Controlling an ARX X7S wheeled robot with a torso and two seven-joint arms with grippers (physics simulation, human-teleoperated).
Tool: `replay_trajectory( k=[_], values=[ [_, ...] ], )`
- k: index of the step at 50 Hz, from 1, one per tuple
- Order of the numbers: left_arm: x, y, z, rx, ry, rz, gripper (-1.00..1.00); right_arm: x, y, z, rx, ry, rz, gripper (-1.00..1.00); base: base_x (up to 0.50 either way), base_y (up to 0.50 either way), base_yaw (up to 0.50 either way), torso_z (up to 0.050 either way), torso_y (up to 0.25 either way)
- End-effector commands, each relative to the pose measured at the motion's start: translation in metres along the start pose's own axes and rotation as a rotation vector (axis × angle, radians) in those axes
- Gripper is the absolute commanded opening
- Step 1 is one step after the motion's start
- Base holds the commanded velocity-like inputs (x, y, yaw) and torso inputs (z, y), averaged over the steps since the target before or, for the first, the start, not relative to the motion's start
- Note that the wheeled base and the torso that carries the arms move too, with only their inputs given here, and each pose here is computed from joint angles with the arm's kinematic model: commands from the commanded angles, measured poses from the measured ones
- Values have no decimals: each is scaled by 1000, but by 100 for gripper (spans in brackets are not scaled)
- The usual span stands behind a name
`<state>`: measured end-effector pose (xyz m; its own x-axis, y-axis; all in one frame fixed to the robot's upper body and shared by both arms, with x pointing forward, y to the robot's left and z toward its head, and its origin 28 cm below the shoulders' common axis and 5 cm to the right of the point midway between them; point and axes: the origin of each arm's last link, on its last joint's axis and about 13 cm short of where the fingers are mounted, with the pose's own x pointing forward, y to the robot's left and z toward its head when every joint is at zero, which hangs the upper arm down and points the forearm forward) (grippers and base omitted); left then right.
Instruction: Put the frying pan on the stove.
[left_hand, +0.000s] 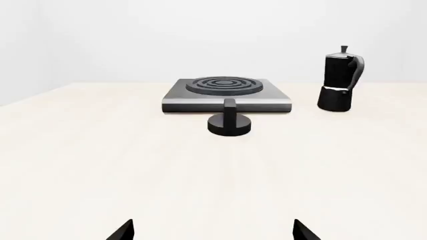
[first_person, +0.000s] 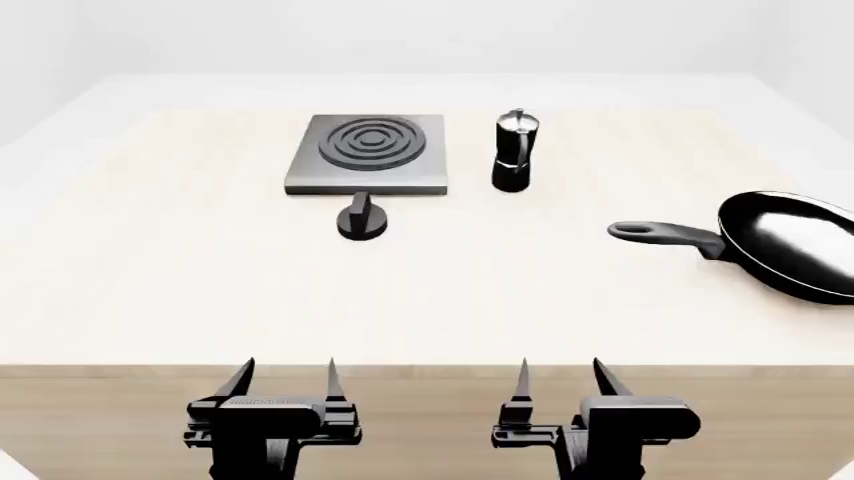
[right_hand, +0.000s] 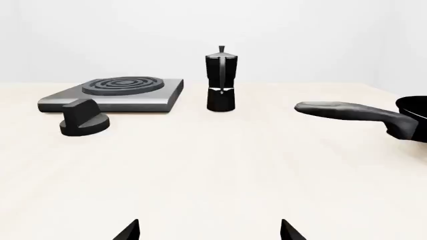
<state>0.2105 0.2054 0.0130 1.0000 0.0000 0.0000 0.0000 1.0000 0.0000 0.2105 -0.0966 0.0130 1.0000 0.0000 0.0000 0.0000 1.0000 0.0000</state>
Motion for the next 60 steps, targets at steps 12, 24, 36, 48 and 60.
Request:
replay_trajectory(
  k=[12,24,36,48,60],
  values=[
    [-12,-2,42,-19,-82,-38,100,-12,8,47,11,-70,56,100,0,0,0,0,0],
    [-21,-2,55,-19,-112,-60,100,-23,10,70,6,-129,78,100,225,0,0,0,0],
    [-23,-1,55,-17,-116,-58,100,-25,11,77,1,-155,65,100,475,0,0,0,0],
    [-24,-2,54,-14,-114,-66,100,-27,12,80,-2,-166,60,100,500,0,0,0,0],
    [-25,-3,54,-14,-109,-73,100,-28,11,80,-2,-164,52,100,500,0,0,0,0]
  ],
)
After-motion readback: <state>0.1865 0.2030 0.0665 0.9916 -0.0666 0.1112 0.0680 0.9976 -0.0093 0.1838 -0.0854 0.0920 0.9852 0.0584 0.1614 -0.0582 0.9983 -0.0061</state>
